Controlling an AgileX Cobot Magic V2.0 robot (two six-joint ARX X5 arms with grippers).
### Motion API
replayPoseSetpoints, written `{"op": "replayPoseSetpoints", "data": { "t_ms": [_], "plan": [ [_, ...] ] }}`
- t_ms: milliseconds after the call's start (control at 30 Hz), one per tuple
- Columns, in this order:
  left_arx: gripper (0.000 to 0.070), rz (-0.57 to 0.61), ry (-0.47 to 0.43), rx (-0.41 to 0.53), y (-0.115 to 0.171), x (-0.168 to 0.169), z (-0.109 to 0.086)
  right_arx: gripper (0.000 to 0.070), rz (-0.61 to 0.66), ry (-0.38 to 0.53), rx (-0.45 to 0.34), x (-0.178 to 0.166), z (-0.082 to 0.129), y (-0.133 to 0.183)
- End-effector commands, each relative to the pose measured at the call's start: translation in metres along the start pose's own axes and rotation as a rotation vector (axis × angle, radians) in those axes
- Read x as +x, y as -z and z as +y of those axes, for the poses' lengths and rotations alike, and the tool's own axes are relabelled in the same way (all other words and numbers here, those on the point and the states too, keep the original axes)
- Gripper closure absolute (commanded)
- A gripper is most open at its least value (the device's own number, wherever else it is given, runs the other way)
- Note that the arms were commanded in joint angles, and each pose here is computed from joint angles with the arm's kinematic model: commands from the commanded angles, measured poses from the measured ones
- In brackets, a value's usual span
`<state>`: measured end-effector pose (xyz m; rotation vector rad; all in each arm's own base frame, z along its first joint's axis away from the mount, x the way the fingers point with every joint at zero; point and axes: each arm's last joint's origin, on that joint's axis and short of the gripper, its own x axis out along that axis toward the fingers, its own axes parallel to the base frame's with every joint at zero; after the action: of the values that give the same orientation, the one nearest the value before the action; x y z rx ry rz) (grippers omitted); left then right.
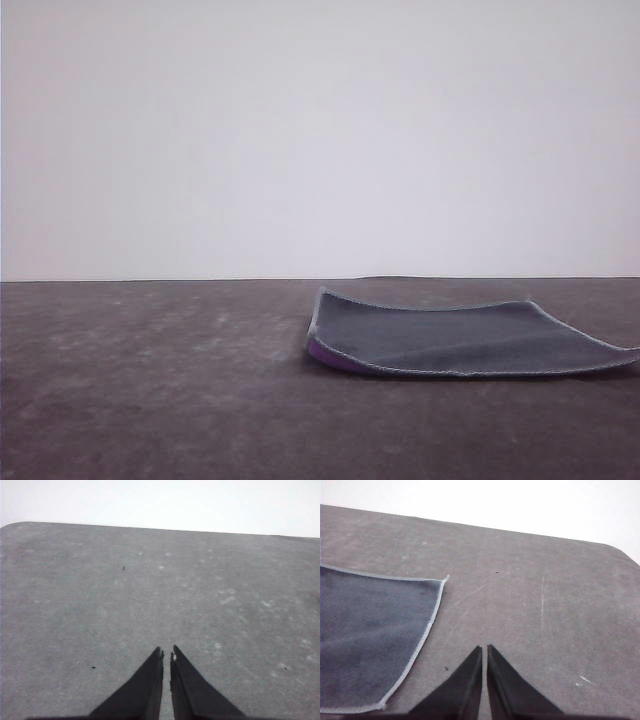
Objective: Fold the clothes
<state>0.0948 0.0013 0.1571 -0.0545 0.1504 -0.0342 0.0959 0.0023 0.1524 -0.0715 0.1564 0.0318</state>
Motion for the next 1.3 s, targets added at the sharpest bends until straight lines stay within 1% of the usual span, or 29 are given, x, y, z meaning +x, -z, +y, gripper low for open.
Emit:
{"op": "replayPoseSetpoints", "data": {
  "t_ms": [0,667,900,1000,1067,1167,1200,1267],
  "plan": [
    [0.0677,0.024,-0.006,-0.001,0.007,0.002,0.001,0.0688,-0.009,0.003,0.018,0.000,0.000,0.000],
    [0.0677,0.024,-0.006,-0.001,0.007,0.002,0.001,0.0688,-0.016,-0.001,0.023,0.000,0.000,-0.001],
    [0.0677,0.022,-0.003,-0.005,0.007,0.002,0.001,0.0688,-0.024,-0.008,0.107,0.000,0.000,-0.001],
    [0.0677,0.007,0.010,-0.054,0.005,0.002,0.000,0.0688,-0.024,-0.029,0.145,0.000,0.001,-0.001],
    [0.0677,-0.010,0.017,-0.057,0.003,0.002,0.000,0.0688,-0.023,-0.043,0.153,0.000,0.001,-0.001],
    [0.0677,-0.023,0.071,-0.106,0.000,0.001,-0.002,0.0689,-0.026,-0.076,0.192,0.000,0.002,-0.003],
    [0.0677,-0.035,0.095,-0.117,-0.004,0.000,-0.003,0.0689,-0.030,-0.083,0.214,-0.001,0.002,-0.005],
    [0.0677,-0.060,0.107,-0.137,-0.013,-0.003,-0.004,0.0689,-0.052,-0.084,0.265,-0.004,0.001,-0.014]
  ]
}}
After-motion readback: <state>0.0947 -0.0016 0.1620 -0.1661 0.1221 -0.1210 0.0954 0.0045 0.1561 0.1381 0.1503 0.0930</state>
